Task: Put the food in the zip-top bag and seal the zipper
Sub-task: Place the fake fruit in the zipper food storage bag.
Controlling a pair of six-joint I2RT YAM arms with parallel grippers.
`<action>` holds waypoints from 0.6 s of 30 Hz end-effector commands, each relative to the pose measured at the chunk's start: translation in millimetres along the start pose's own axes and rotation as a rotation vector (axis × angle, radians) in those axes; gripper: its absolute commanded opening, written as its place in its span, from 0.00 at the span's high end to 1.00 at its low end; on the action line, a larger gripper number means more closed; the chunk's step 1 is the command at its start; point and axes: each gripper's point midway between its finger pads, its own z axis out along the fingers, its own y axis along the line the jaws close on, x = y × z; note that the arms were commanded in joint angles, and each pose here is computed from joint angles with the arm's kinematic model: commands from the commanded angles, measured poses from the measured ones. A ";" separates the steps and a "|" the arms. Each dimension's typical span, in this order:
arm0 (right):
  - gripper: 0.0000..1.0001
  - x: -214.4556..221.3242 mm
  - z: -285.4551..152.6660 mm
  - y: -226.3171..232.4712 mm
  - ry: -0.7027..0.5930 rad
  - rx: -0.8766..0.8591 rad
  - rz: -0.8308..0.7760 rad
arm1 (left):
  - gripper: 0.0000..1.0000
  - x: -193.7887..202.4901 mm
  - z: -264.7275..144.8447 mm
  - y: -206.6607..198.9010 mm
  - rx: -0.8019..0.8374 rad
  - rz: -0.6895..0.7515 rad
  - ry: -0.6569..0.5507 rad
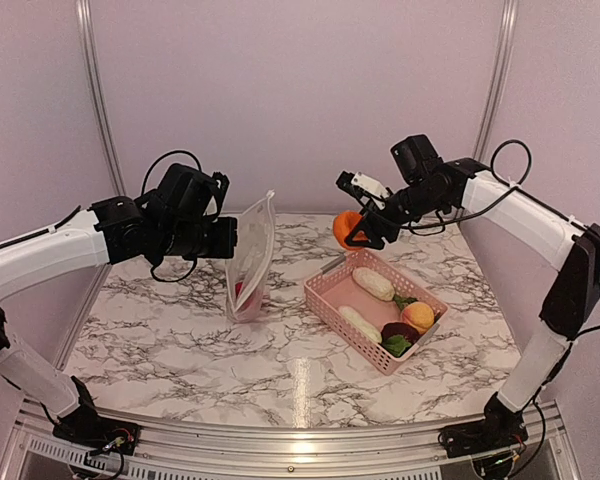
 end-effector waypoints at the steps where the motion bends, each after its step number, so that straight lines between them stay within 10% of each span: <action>1: 0.43 -46.3 -24.5 24.4 -0.145 -0.057 -0.090 | 1.00 -5.9 -4.2 -3.3 0.030 -0.027 -0.020; 18: 0.43 -133.6 -26.0 127.7 -0.348 -0.305 -0.279 | 1.00 -6.1 -10.6 -2.9 0.050 -0.059 -0.035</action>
